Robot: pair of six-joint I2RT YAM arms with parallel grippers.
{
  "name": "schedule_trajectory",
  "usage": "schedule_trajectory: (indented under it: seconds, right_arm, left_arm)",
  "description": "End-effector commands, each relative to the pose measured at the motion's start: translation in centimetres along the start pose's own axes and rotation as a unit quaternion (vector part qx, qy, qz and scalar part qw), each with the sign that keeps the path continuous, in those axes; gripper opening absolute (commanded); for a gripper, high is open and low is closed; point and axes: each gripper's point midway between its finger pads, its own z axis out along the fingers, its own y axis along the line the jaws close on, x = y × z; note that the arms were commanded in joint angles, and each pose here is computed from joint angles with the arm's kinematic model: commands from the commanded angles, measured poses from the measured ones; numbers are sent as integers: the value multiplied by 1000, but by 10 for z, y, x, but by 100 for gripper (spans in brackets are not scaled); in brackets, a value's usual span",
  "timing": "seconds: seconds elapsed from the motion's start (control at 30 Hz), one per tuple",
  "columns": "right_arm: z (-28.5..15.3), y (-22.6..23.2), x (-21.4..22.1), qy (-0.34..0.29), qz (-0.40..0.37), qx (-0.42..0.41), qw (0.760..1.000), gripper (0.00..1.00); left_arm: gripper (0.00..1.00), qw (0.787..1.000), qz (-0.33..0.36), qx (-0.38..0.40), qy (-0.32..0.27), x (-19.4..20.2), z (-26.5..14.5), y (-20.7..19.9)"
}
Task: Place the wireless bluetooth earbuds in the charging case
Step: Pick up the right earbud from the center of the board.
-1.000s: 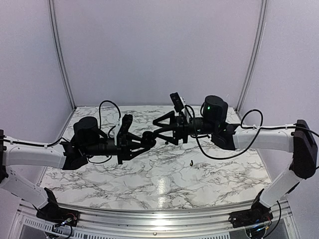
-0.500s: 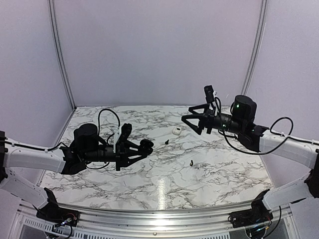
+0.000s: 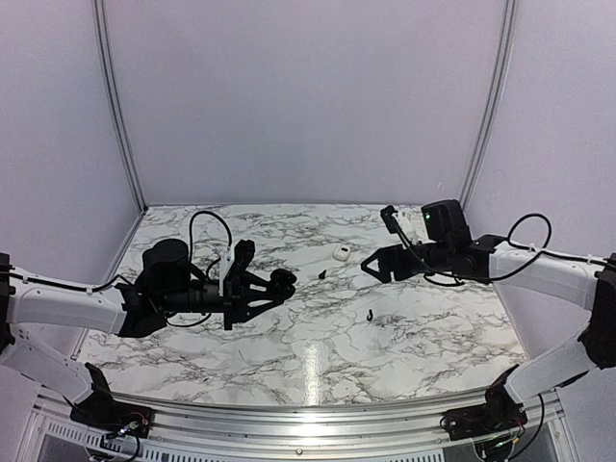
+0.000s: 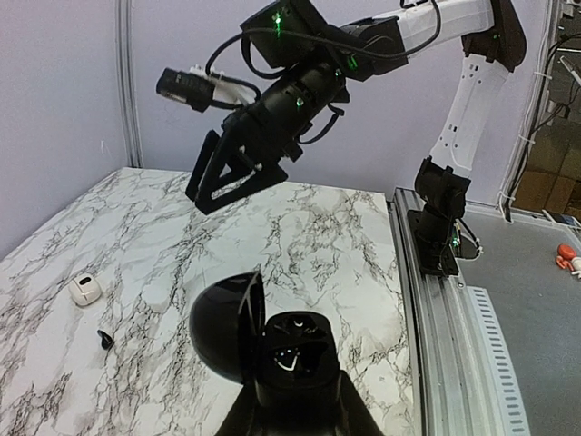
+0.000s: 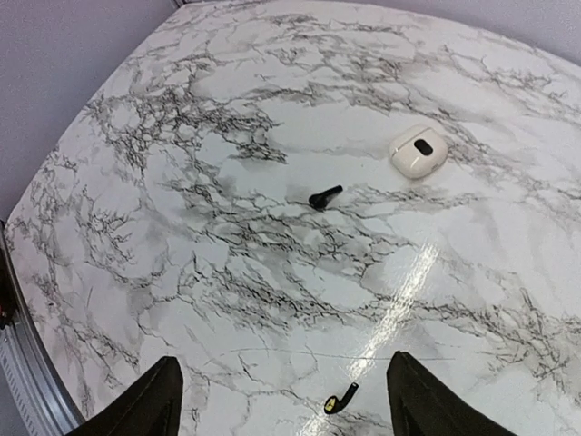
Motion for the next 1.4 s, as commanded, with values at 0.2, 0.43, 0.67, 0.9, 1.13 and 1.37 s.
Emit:
schedule_trajectory:
  seconds: [0.2,0.43,0.67,0.9,1.13,1.37]
  right_arm:
    - [33,-28,70,105,6,26,994,65]
    - [77,-19,39,76,-8,-14,997,60]
    - [134,-24,18,87,-39,-2,995,58]
    - [174,-17,28,108,-34,-12,993,62]
    - [198,-20,36,114,-40,-4,993,63]
    - [216,-25,36,114,-62,8,991,52]
  left_arm:
    - [8,1000,8,-6,-5,-2,0,5]
    - [8,1000,5,-15,-8,-4,-3,11]
    - [8,1000,4,-26,-13,-7,-7,15]
    - [8,999,5,-31,-12,-6,-7,17]
    - [8,999,4,-35,-14,-8,-9,17]
    - [8,999,4,-39,-15,-8,-10,18]
